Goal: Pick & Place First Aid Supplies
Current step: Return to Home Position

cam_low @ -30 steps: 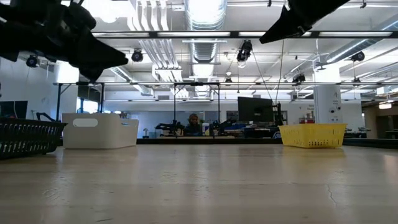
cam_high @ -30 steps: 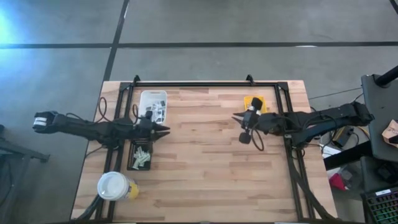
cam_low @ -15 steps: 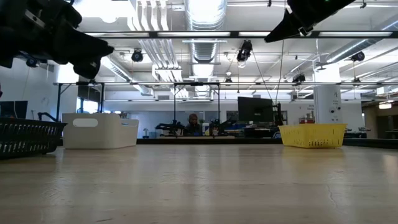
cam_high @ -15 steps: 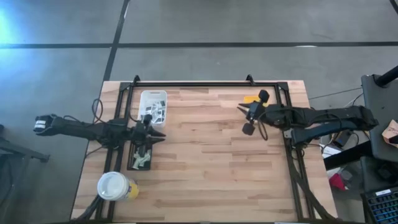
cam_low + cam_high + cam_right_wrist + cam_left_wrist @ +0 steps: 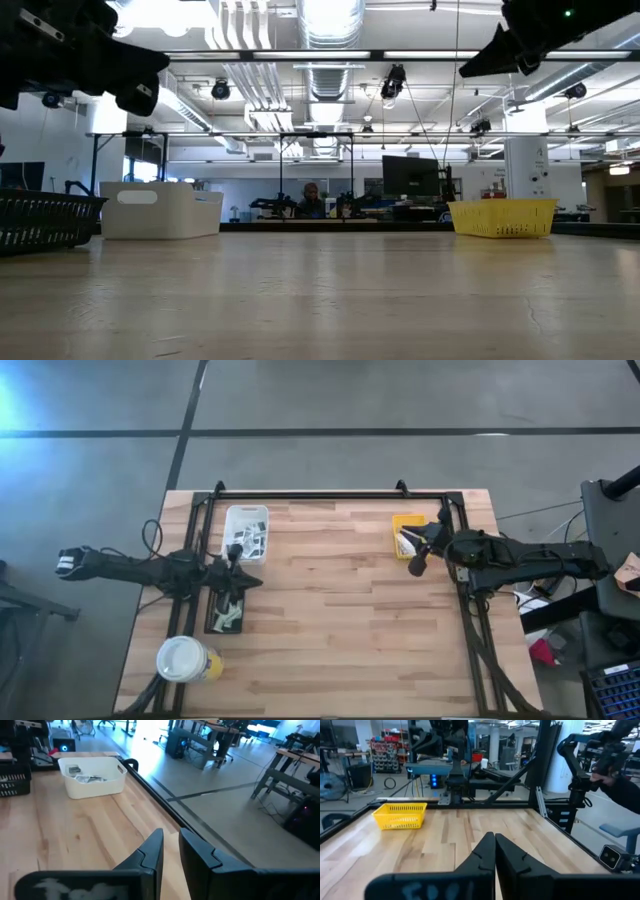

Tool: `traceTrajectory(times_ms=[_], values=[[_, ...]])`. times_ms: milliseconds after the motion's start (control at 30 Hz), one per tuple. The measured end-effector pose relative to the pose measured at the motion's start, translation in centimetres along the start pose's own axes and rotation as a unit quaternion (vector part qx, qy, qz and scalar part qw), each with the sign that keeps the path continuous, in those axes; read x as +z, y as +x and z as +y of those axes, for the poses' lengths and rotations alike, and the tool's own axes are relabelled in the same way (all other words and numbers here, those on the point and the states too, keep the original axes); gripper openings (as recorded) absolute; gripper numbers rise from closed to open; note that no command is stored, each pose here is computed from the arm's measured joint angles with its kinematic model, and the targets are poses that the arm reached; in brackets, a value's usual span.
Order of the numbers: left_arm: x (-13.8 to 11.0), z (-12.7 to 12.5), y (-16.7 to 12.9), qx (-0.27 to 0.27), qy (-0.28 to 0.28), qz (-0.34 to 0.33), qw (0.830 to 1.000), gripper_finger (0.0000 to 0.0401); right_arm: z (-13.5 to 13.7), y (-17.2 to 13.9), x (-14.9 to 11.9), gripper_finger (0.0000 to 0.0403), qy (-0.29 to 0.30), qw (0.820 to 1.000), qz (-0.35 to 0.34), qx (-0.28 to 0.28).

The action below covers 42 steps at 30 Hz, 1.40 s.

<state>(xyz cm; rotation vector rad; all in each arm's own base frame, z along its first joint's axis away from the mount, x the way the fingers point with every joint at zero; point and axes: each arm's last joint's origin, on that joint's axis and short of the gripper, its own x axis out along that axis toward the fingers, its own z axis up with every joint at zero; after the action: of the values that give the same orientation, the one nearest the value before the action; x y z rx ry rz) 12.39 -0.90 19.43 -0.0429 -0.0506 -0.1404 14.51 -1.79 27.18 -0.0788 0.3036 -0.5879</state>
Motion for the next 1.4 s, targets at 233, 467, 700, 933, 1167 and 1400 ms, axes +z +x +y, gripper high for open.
traceTrajectory(times_ms=[233,467,700,933,1167,1400], values=[[-0.5,0.0,-0.8,-0.001,0.011,-0.028,1.0,0.0002,-0.8,-1.2,-1.6,0.0057,0.019,1.0,-0.022,0.0],[-1.1,-0.1,-1.5,-0.002,0.017,-0.046,0.999,0.0002,-1.3,-1.9,-2.4,0.0056,0.042,0.997,-0.065,0.001],[-1.2,-0.1,-1.8,-0.002,0.022,-0.044,0.999,0.0002,-1.6,-2.4,-3.5,0.0056,0.049,0.996,-0.079,0.0],[-1.0,-0.1,-1.9,-0.002,0.03,-0.054,0.998,0.0002,-1.5,-2.3,-6.2,0.0057,0.087,0.993,-0.078,0.003],[-0.8,-0.2,-2.1,0.0,0.051,-0.065,0.997,0.0001,-1.6,-2.4,-8.6,0.0057,0.108,0.99,-0.092,0.005],[-0.5,-0.2,-2.5,0.0,0.061,-0.083,0.995,0.0001,-2.0,-2.9,-9.3,0.0057,0.126,0.984,-0.126,0.006]])
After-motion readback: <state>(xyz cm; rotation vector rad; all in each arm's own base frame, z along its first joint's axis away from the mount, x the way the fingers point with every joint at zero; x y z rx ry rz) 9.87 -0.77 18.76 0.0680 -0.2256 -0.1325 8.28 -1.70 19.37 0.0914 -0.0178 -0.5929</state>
